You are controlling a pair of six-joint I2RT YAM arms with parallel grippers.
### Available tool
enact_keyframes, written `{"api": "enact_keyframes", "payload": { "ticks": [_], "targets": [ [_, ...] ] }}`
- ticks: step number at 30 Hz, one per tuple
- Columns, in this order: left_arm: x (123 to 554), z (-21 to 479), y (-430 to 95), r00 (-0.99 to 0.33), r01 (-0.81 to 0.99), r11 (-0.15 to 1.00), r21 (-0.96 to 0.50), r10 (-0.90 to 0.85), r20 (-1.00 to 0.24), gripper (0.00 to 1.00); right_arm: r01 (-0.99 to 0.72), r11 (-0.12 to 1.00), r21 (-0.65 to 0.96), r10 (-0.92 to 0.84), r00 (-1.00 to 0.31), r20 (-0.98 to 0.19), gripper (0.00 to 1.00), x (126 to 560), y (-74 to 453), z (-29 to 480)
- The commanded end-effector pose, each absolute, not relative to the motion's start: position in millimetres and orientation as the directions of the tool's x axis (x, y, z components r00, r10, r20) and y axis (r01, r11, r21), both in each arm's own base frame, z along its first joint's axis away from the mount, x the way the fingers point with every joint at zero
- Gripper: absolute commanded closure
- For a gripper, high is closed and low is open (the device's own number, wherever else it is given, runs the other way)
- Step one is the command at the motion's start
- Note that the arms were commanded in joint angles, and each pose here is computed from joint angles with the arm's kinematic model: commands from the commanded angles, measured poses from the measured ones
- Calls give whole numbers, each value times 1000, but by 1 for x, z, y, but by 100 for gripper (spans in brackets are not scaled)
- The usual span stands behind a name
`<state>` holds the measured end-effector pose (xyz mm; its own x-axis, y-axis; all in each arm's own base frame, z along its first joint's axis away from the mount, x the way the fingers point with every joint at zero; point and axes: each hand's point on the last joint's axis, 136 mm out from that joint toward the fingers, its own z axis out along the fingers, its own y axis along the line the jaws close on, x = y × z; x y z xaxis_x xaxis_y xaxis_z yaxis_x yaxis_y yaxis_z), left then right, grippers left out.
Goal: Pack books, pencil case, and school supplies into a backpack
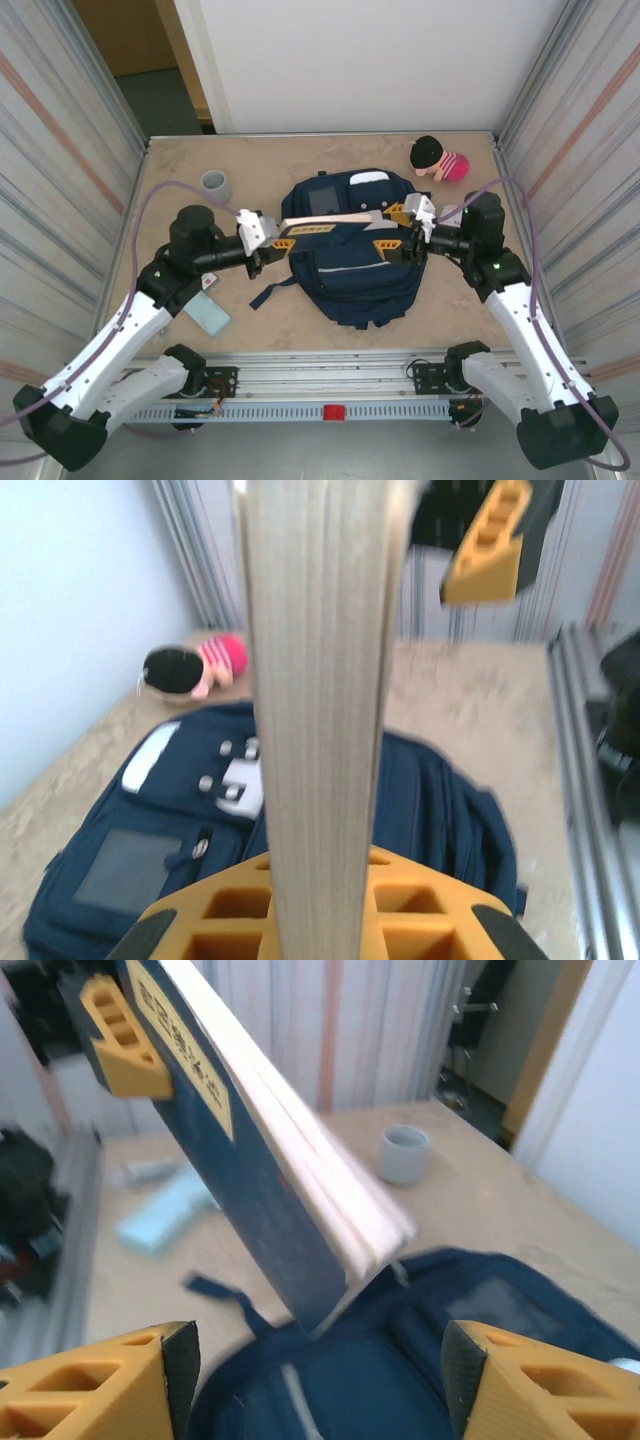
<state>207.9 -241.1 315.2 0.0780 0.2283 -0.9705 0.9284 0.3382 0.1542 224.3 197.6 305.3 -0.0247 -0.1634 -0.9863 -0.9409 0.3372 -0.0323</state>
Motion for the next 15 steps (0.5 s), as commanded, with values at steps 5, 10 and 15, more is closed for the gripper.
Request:
{"api": "enact_keyframes", "payload": {
  "ticks": [5,10,15],
  "targets": [
    [181,379,-252,138,979,162,127,-61,-988,100,-987,124,100,34,-96,-995,35,195,231,339],
    [185,383,-258,116,987,122,104,-100,-988,100,-986,109,129,130,-115,-985,43,205,236,359],
    [191,380,-261,94,989,120,82,-99,-991,100,-987,77,144,139,-132,-981,65,207,240,366]
  ]
}}
